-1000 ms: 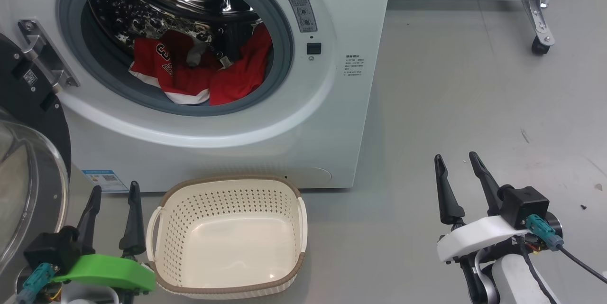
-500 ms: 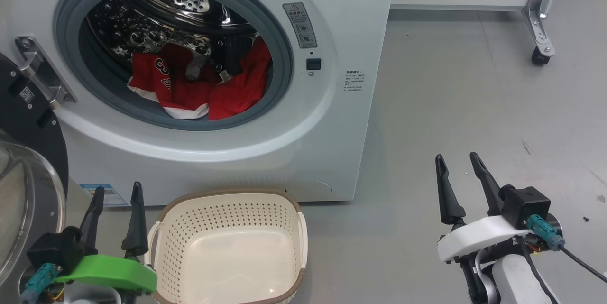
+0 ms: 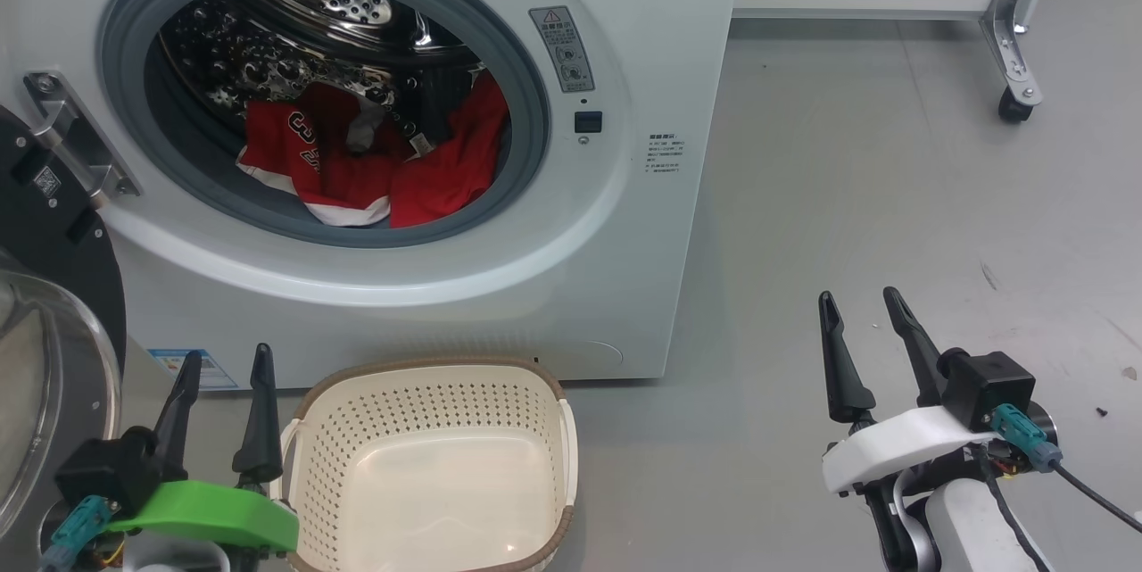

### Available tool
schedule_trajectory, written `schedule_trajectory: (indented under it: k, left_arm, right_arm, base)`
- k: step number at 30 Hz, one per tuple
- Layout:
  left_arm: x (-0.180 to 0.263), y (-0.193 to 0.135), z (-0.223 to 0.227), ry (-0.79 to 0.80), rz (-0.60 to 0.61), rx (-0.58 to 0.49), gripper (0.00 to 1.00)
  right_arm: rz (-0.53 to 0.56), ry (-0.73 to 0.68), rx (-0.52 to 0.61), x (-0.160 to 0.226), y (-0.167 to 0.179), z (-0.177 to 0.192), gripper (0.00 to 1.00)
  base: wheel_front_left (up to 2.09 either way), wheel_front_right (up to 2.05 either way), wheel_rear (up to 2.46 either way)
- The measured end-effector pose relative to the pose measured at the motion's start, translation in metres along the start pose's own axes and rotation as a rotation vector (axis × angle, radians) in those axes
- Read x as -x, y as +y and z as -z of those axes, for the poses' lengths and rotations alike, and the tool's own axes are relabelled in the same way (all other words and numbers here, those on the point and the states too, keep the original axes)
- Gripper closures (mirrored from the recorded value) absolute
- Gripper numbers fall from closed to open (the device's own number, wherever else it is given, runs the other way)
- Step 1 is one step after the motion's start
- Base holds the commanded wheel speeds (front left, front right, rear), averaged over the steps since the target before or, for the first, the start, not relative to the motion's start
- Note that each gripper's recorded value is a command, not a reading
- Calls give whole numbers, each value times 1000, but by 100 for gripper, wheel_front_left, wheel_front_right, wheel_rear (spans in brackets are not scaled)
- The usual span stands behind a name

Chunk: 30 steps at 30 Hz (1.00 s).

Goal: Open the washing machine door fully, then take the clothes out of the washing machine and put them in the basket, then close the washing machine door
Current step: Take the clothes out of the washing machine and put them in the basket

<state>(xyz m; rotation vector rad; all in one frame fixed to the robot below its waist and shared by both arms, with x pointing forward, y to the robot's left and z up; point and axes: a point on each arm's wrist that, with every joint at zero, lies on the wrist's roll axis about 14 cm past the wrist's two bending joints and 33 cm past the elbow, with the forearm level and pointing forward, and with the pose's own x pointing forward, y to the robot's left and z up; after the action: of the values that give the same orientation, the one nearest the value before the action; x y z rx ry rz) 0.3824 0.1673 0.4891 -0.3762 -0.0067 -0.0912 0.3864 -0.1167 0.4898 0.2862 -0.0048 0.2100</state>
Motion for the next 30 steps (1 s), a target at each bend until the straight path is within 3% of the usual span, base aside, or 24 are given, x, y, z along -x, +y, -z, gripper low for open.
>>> schedule_trajectory:
  k: [30]
  left_arm:
    - [-1, -2, 2, 6, 10, -14, 0]
  right_arm:
    - [-1, 4, -2, 0, 0, 2, 0]
  base:
    - [0, 0, 0]
